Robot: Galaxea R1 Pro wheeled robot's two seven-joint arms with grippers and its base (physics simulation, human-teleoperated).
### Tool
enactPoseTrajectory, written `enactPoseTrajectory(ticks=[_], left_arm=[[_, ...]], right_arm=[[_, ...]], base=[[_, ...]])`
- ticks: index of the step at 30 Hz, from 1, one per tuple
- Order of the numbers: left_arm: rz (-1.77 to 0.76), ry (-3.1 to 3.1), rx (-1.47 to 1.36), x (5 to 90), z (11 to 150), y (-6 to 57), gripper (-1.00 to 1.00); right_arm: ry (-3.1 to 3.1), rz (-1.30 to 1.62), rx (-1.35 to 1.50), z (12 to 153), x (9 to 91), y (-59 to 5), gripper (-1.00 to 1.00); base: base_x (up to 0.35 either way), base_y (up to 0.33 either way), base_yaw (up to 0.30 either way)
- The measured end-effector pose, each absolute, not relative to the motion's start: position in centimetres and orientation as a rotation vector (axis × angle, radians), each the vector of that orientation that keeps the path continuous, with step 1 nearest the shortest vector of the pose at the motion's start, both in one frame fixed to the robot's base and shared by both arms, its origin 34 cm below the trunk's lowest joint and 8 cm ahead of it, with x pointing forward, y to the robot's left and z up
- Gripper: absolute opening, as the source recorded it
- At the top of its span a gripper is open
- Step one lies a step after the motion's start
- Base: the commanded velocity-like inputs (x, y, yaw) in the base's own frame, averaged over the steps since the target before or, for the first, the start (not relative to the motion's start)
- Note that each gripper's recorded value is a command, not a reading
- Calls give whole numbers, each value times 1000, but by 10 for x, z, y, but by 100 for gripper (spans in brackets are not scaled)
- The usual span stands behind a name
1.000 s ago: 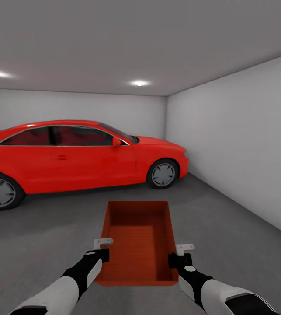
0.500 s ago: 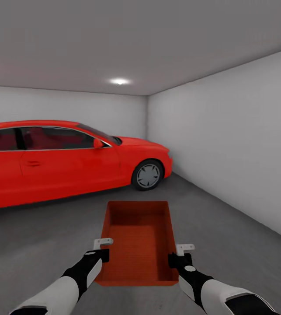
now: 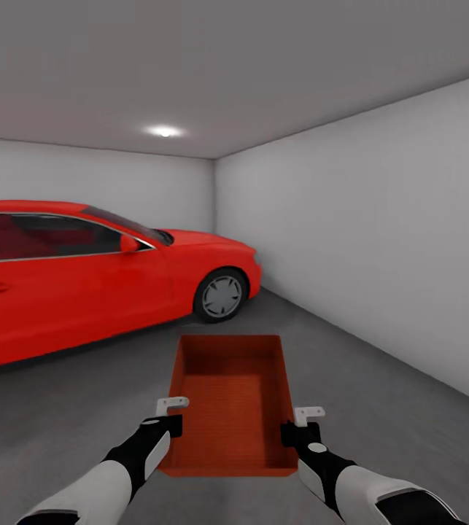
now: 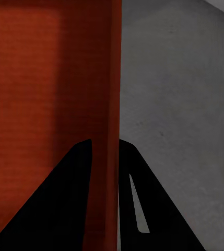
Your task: Move the two storage containers from the living room to the garage. In the garage, place one container on the floor and stack the other container on top of it (either order is fine).
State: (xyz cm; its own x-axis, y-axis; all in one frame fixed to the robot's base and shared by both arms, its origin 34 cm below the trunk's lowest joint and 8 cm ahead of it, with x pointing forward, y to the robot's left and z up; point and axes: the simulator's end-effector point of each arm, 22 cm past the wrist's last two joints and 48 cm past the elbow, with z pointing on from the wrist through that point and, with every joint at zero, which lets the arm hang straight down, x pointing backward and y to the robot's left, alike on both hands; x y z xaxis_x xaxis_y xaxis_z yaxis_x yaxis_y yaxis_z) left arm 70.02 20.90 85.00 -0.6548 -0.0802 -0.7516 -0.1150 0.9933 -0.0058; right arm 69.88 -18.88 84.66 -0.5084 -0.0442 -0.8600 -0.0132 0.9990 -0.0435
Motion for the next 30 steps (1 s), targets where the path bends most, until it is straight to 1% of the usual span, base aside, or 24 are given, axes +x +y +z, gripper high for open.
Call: enactPoseTrajectory(ticks=[30], left_arm=[[53, 2288, -135, 700, 850, 209, -100]], right_arm=[[2104, -37, -40, 847, 699, -189, -100]], base=[[299, 217, -284]])
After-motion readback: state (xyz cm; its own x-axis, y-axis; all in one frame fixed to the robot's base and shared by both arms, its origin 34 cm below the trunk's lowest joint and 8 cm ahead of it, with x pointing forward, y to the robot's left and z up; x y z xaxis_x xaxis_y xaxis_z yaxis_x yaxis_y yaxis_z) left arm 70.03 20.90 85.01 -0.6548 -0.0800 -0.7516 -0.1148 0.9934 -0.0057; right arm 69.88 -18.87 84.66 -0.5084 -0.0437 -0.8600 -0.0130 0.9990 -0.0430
